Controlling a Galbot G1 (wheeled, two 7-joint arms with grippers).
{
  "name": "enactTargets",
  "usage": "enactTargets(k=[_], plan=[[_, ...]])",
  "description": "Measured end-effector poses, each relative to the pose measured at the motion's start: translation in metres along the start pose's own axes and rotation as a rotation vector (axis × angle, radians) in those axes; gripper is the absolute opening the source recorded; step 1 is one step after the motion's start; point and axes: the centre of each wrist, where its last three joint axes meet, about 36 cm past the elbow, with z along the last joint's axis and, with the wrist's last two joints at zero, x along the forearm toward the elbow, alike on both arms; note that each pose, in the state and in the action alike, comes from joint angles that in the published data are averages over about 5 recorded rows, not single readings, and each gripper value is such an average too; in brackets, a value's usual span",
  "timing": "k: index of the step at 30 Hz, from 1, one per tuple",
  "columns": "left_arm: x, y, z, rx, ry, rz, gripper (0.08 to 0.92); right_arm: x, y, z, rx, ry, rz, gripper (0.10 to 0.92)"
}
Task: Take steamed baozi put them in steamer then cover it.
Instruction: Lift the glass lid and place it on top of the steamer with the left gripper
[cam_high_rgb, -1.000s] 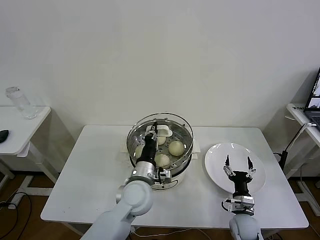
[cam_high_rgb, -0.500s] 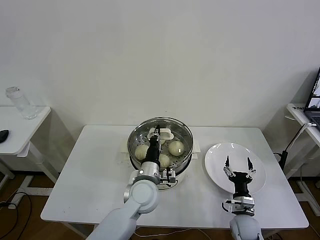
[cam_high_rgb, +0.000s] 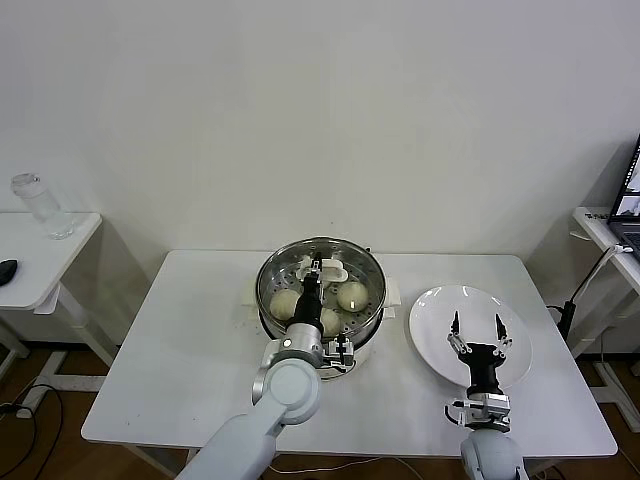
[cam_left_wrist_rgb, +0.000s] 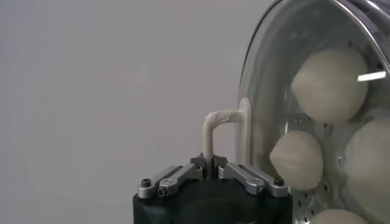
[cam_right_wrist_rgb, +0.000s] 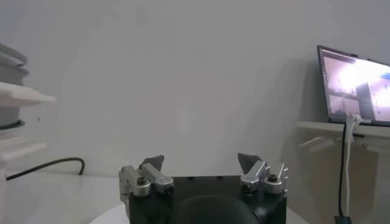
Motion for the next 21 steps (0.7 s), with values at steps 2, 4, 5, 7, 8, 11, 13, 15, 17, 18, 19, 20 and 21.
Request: enactTargets(k=[2, 4, 5, 7, 8, 11, 13, 15, 17, 18, 19, 20, 21], plan=[[-0.0008, -0.0006, 0.0003, -0.005, 0.001, 0.0, 0.186, 0.0003, -0.0002, 0.0001, 0.001, -0.001, 0.0, 0.823], [-0.0017, -0.0013, 0.0005, -0.009, 0.001, 0.001, 0.186, 0.0003, -0.0003, 0.0, 0.002, -0.002, -0.001, 0.823], [-0.002, -0.0017, 0.0005, -0.011, 0.002, 0.001, 0.186, 0.0002, -0.0003, -0.0001, 0.002, -0.003, -0.001, 0.823], [-0.0023, -0.0026, 0.0006, -0.015, 0.001, 0.003, 0.186, -0.0002, -0.0001, -0.0005, 0.002, -0.005, -0.002, 0.823], [-0.0024, -0.0032, 0.0006, -0.017, 0.001, 0.004, 0.186, -0.0005, 0.0, -0.0007, 0.002, -0.007, -0.002, 0.823], [-0.0029, -0.0044, 0.0008, -0.02, 0.001, 0.008, 0.186, -0.0011, 0.0004, -0.0012, 0.0, -0.011, -0.001, 0.823], [-0.0033, -0.0045, 0.0011, -0.022, 0.001, 0.009, 0.186, -0.0013, 0.0004, -0.0011, 0.0, -0.012, -0.001, 0.823], [-0.0035, -0.0045, 0.0012, -0.023, 0.001, 0.009, 0.186, -0.0015, 0.0001, -0.0009, 0.0, -0.012, 0.0, 0.823], [-0.0034, -0.0052, 0.0011, -0.026, 0.001, 0.01, 0.186, -0.0019, -0.0001, -0.0009, 0.0, -0.014, 0.001, 0.823], [-0.0034, -0.0058, 0.0011, -0.028, 0.001, 0.011, 0.186, -0.0021, -0.0002, -0.001, 0.0, -0.015, 0.001, 0.823], [-0.0034, -0.0064, 0.0012, -0.03, 0.001, 0.013, 0.186, -0.0024, -0.0003, -0.0011, -0.001, -0.016, 0.002, 0.823], [-0.0034, -0.007, 0.0013, -0.031, 0.002, 0.014, 0.186, -0.0027, -0.0004, -0.0012, -0.001, -0.017, 0.003, 0.823], [-0.0035, -0.0074, 0.0015, -0.031, 0.002, 0.016, 0.186, -0.0029, -0.0006, -0.0013, -0.001, -0.018, 0.003, 0.823]])
